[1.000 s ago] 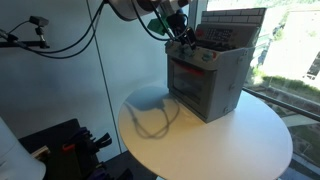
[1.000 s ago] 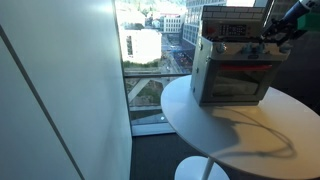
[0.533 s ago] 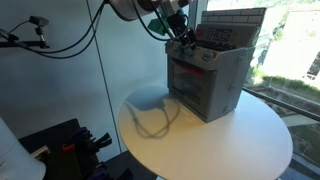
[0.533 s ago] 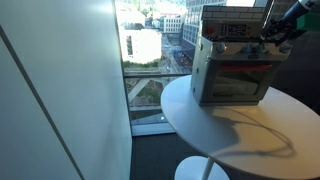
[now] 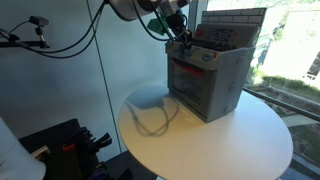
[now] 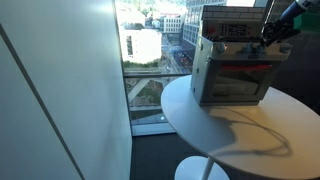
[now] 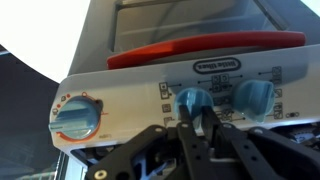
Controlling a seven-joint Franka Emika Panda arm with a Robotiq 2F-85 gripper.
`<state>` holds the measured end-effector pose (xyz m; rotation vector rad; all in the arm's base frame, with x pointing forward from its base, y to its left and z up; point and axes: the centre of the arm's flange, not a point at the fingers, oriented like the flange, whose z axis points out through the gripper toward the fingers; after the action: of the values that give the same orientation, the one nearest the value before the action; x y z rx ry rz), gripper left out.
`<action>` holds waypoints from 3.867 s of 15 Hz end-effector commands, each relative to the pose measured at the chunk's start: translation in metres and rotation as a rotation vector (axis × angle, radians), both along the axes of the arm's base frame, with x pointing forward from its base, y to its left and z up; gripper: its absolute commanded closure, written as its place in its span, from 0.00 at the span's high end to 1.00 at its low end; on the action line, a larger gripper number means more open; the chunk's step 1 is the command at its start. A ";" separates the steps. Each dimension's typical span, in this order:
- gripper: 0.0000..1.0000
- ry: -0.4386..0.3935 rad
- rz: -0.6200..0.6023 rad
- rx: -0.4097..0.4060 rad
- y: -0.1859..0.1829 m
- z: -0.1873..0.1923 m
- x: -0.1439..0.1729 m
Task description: Turn the third knob from the left clockwise
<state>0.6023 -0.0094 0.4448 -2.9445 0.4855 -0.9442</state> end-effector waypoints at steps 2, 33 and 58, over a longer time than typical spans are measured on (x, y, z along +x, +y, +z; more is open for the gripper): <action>0.04 -0.013 -0.022 0.006 0.001 0.006 0.009; 0.04 -0.211 -0.576 0.456 -0.021 0.006 -0.030; 1.00 0.053 -0.320 0.278 -0.015 0.071 -0.107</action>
<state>0.5164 -0.0175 0.5014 -2.6151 1.0889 -0.8132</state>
